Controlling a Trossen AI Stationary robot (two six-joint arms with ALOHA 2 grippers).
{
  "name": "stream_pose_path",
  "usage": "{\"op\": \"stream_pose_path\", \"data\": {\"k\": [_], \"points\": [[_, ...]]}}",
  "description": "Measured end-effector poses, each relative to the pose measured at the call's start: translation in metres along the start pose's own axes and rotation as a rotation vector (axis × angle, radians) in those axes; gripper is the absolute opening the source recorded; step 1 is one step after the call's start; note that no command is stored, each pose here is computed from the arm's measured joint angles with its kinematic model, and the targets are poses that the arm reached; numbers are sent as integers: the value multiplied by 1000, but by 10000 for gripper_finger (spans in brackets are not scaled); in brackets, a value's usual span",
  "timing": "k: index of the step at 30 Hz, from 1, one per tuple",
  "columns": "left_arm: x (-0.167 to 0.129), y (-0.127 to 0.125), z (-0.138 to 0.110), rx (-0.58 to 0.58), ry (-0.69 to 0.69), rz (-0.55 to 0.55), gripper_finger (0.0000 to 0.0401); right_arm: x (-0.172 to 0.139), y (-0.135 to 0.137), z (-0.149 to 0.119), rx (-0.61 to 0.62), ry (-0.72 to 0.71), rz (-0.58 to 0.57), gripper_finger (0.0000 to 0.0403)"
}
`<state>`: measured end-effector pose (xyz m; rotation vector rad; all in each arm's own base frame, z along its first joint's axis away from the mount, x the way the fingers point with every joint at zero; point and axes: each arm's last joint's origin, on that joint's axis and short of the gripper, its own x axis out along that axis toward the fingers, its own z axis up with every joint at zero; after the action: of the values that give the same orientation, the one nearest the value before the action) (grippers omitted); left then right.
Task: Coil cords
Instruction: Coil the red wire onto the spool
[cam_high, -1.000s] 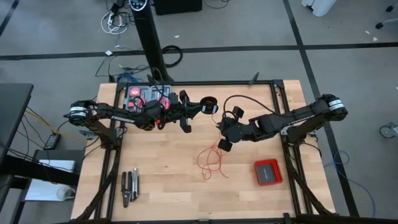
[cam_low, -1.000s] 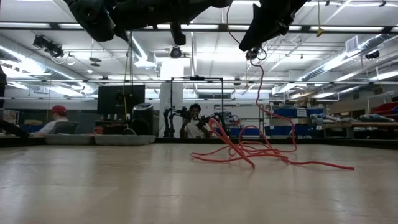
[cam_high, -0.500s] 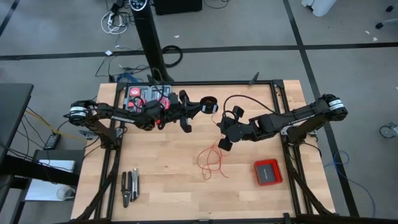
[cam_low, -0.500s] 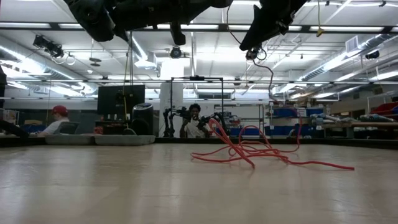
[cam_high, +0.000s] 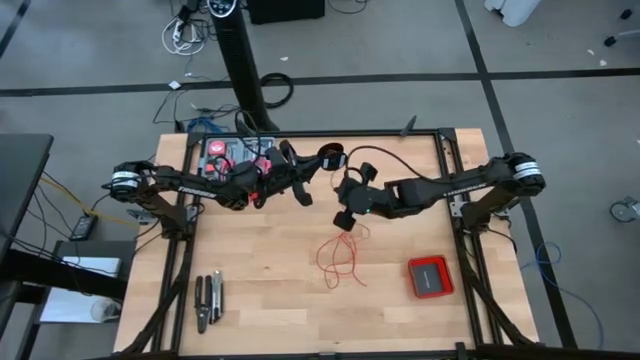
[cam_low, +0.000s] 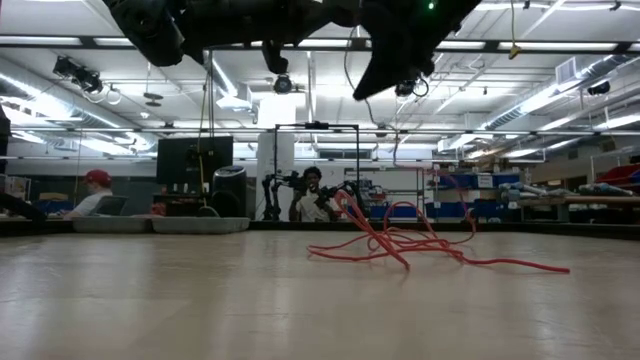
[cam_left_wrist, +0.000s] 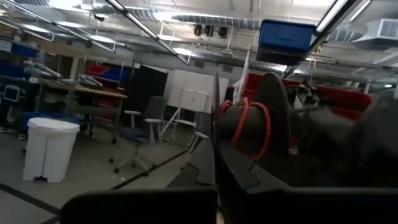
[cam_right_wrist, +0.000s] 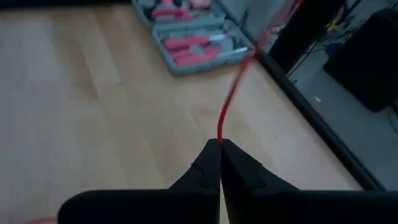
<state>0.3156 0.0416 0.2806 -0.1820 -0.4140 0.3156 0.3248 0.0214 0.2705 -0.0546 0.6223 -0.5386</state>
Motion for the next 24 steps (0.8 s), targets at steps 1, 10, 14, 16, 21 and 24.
{"op": "stream_pose_path", "data": {"k": [1,10,14,16,21,24], "points": [[0,0,0,-1,1,0,0,5,2,-1,-10,3,3,1],[0,4,-4,-21,20,117,0,13,26,1,-97,-93,27,7],[-1,7,-9,22,65,189,0,11,27,5,-123,-137,-5,21],[-1,7,-11,61,88,198,0,11,27,5,-136,-138,-9,26],[-2,8,-15,128,138,200,0,13,19,14,-170,-125,-28,25],[-2,9,-18,152,171,204,0,11,14,19,-190,-83,3,9]]}}
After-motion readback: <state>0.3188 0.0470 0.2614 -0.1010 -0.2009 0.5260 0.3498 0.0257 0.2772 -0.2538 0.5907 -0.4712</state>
